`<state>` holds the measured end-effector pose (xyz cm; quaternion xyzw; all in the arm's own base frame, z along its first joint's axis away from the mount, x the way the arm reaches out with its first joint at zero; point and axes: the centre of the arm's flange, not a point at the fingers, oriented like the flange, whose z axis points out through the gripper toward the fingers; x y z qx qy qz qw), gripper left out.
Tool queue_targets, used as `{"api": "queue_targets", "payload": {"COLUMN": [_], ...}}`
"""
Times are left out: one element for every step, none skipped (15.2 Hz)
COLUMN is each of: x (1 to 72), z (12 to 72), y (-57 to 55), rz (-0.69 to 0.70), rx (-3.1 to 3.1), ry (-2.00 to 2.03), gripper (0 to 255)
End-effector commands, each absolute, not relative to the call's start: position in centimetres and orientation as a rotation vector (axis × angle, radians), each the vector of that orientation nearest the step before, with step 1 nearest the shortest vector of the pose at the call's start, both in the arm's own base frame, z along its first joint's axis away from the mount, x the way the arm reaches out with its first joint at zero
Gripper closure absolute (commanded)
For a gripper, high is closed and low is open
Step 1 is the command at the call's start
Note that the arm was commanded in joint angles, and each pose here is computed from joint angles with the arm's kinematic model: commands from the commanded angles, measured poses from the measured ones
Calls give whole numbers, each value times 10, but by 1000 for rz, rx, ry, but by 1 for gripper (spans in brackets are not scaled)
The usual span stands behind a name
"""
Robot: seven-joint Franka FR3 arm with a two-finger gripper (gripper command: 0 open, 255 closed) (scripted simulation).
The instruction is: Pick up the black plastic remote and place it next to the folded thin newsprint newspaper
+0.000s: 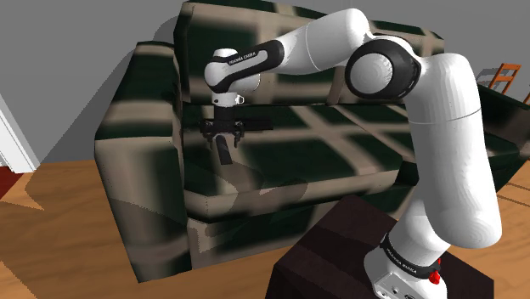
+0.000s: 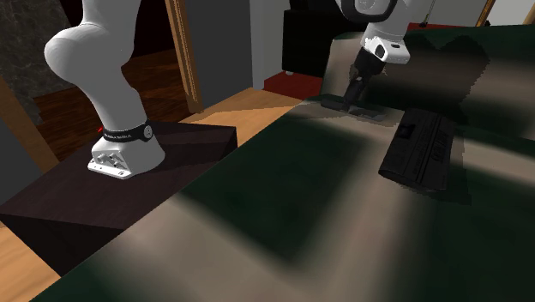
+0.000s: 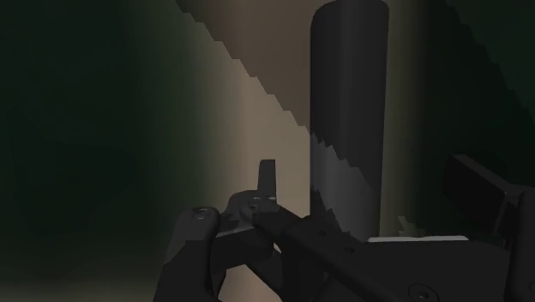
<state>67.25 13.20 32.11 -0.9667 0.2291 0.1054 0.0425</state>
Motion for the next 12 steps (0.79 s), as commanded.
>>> {"api": "queue_targets", "payload": {"x": [675,677,680,682,682,682,682,682,682,682,682,682], "z": [334,347,360,370,370,370,370,370,370,370,370,370], "y": [130,129,127,126,126,125,125,126,126,126,126,126], "rz": [322,322,322,322,322,322,322,322,322,322,322,322], "rx": [-2958,-2958,-2958,-2958,-2958,-2958,-2958,-2958,-2958,-2958,-2958,-2958], "ry": [701,701,701,701,701,701,701,701,701,701,701,701], "gripper": [0,0,0,0,0,0,0,0,0,0,0,0]}}
